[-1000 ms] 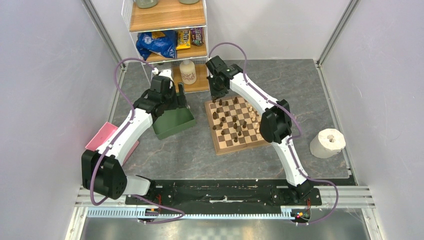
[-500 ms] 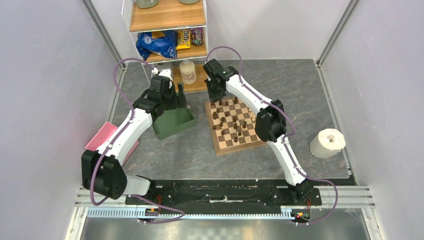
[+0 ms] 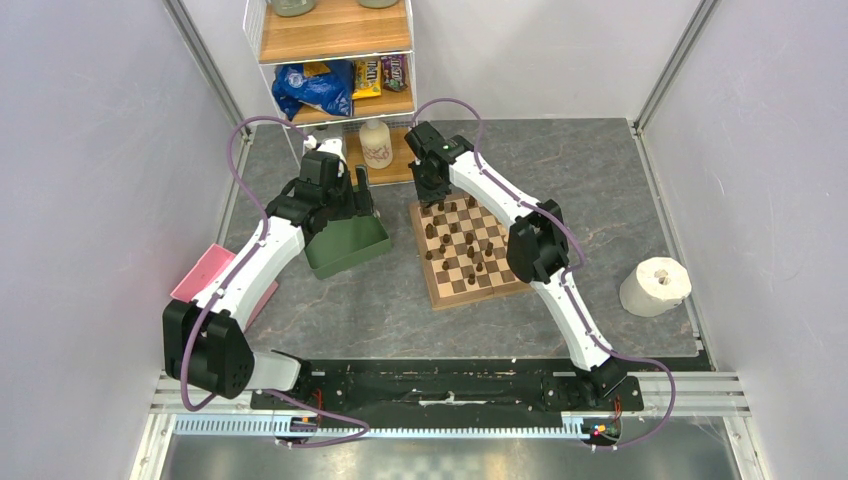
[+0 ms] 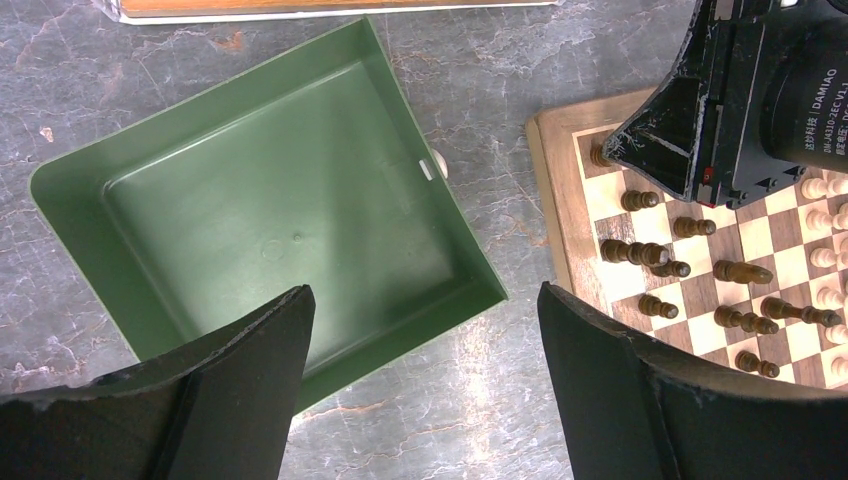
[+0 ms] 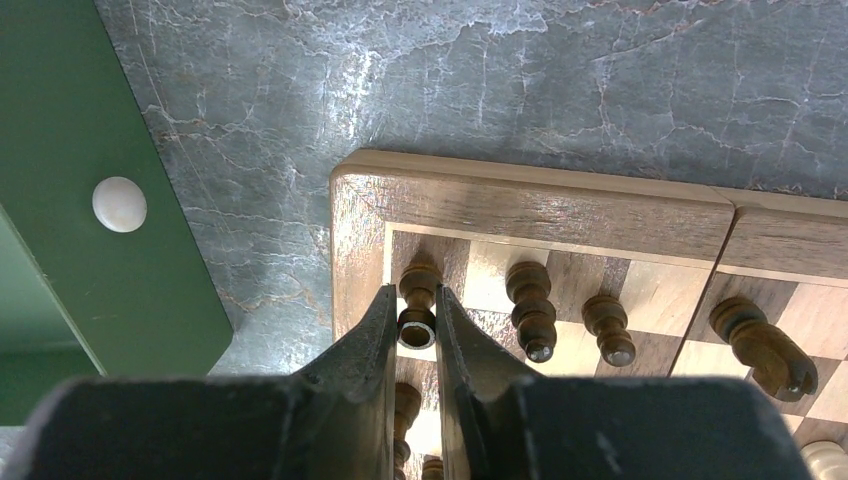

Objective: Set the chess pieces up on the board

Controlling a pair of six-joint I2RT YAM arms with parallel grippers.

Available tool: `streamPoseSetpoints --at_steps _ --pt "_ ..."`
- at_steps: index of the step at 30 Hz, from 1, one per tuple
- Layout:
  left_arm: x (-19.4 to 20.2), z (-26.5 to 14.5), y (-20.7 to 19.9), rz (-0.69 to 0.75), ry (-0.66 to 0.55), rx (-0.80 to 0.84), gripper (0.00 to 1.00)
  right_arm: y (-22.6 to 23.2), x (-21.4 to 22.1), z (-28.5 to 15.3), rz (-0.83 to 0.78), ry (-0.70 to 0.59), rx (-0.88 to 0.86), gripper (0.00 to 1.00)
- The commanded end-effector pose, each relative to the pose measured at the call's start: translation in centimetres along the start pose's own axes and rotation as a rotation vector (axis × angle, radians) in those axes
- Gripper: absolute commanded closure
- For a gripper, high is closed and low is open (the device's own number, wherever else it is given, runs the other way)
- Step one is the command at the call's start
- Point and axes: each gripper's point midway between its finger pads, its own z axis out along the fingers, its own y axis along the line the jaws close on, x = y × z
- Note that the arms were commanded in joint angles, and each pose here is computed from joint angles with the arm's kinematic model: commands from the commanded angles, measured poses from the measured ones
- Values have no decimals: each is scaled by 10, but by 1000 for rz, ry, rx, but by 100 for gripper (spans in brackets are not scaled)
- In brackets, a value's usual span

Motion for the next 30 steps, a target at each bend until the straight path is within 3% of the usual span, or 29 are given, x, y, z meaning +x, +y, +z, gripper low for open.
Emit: streamPoseSetpoints --at_steps 1,21,30 --pt "-11 -3 -5 -29 -46 28 11 4 -7 0 -25 -23 -10 82" --pt "-8 0 -6 -34 -34 31 11 9 4 12 -18 19 -38 79" --pt "-7 0 -7 -36 -29 36 11 12 -4 6 -18 -7 -47 69"
